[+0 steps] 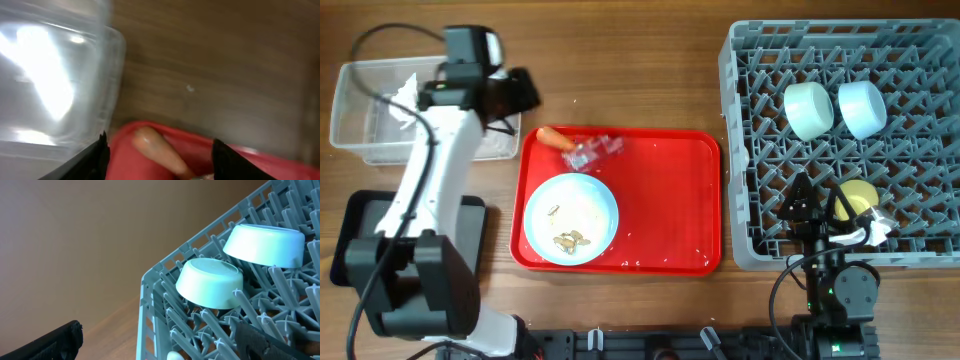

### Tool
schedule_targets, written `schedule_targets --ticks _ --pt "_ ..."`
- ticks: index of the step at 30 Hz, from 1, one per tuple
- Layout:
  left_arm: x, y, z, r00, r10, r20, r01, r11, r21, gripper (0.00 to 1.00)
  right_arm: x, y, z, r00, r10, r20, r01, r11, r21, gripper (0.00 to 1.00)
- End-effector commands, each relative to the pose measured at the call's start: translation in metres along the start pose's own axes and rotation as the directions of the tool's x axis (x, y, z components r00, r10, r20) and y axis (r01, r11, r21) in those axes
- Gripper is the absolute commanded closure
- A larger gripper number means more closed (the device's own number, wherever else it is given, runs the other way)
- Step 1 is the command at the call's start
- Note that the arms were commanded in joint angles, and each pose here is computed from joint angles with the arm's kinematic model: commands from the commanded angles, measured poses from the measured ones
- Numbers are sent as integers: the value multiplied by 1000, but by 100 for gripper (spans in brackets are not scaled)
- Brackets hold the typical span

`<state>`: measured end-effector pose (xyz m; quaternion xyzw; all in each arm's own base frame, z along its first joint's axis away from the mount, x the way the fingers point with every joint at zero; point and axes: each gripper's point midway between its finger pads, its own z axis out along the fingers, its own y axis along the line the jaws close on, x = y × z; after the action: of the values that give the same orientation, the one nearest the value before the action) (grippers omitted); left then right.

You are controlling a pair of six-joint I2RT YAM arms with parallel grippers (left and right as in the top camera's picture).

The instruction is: Sort waste into correct bins and load items into the dishwasher rack

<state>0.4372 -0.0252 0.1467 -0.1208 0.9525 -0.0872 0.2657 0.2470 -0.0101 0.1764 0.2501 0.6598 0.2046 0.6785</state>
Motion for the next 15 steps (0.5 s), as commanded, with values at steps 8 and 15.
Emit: schedule_targets --ticks 8,15 --pt "129 -100 59 718 640 -274 -611 768 192 32 -1 2 0 1000 12 3 -12 1000 -12 0" --pt "140 -92 96 659 687 -307 -680 718 147 35 -1 2 0 1000 11 3 -11 1000 -12 0"
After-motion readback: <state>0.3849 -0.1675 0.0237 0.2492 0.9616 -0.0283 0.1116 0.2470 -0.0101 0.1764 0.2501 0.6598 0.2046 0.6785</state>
